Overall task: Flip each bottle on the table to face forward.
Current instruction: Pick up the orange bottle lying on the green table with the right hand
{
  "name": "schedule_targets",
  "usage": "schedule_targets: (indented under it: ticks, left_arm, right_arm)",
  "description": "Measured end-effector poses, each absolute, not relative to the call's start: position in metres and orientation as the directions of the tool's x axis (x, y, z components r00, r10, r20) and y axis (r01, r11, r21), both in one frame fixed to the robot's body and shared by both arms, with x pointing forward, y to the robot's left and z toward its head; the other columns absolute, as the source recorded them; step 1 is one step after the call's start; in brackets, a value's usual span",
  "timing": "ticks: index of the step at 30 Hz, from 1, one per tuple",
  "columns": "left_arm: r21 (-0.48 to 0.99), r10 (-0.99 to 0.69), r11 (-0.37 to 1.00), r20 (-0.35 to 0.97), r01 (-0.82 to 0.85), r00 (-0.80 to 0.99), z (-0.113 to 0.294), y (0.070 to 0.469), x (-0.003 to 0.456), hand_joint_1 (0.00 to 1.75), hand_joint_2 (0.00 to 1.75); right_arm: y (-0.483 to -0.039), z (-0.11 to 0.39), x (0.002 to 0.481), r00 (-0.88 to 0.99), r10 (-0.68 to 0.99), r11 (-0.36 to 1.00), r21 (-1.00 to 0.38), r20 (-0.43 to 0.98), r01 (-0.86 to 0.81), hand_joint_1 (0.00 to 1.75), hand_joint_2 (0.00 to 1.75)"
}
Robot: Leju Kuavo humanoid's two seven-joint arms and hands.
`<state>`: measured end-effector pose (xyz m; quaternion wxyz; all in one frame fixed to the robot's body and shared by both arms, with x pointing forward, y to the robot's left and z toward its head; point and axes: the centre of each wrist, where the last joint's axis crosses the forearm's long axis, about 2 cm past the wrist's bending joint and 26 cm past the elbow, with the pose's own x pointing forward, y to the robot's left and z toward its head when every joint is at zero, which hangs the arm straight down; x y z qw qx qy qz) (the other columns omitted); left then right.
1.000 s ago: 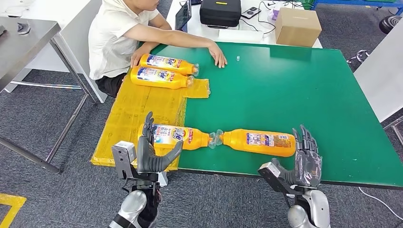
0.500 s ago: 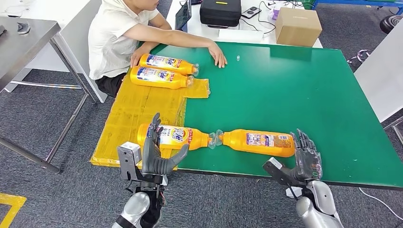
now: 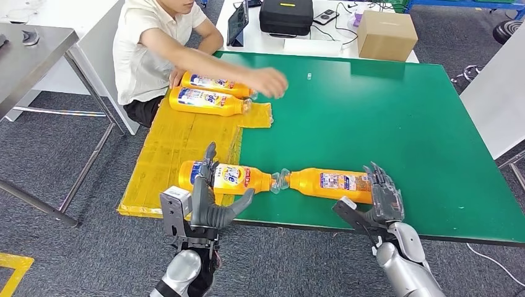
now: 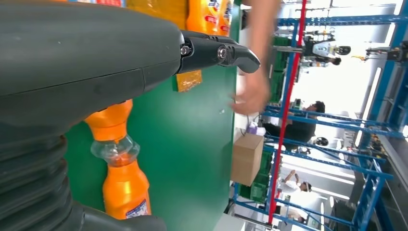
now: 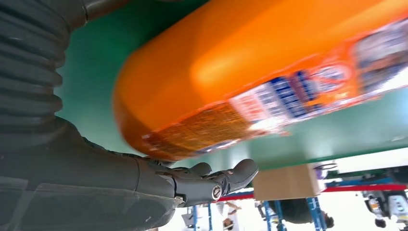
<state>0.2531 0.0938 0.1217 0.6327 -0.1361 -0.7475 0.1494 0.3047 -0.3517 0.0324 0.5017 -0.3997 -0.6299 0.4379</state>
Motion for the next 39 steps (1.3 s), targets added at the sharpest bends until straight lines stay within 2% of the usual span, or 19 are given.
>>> schedule_targets:
  ticks: [9,16,17,18,21,22,25,39]
  left_arm:
    - [-0.387,0.385,0.922,0.903,0.03,-0.189,0.13,0.087,0.257,0.0,1.75]
    - [-0.391,0.393,0.919,0.902,0.046,-0.18,0.131,0.084,0.256,0.0,1.75]
    - [-0.392,0.394,0.919,0.902,0.046,-0.18,0.131,0.084,0.256,0.0,1.75]
    - [-0.392,0.394,0.919,0.902,0.047,-0.178,0.131,0.084,0.256,0.0,1.75]
    - [-0.394,0.397,0.918,0.901,0.052,-0.174,0.132,0.084,0.257,0.0,1.75]
    - [-0.395,0.398,0.917,0.901,0.056,-0.173,0.132,0.084,0.257,0.0,1.75]
    - [-0.395,0.4,0.917,0.9,0.062,-0.174,0.133,0.084,0.258,0.0,1.75]
    - [-0.391,0.397,0.918,0.9,0.068,-0.177,0.135,0.084,0.261,0.0,1.75]
  right_arm:
    - [-0.326,0.035,0.319,-0.209,0.93,0.321,-0.945,0.303,0.057,0.0,1.75]
    - [-0.32,0.032,0.323,-0.177,0.922,0.349,-0.937,0.345,-0.01,0.0,1.75]
    - [-0.32,0.032,0.325,-0.17,0.921,0.352,-0.936,0.35,-0.021,0.06,1.75]
    - [-0.321,0.033,0.326,-0.16,0.92,0.356,-0.934,0.357,-0.036,0.34,1.75]
    - [-0.323,0.035,0.331,-0.125,0.92,0.361,-0.927,0.372,-0.098,1.54,1.75]
    - [-0.325,0.035,0.333,-0.116,0.921,0.359,-0.925,0.373,-0.121,1.7,1.75]
    - [-0.333,0.036,0.335,-0.098,0.926,0.347,-0.924,0.365,-0.161,1.75,1.75]
    - [-0.348,0.037,0.338,-0.073,0.943,0.307,-0.934,0.324,-0.181,1.75,1.75]
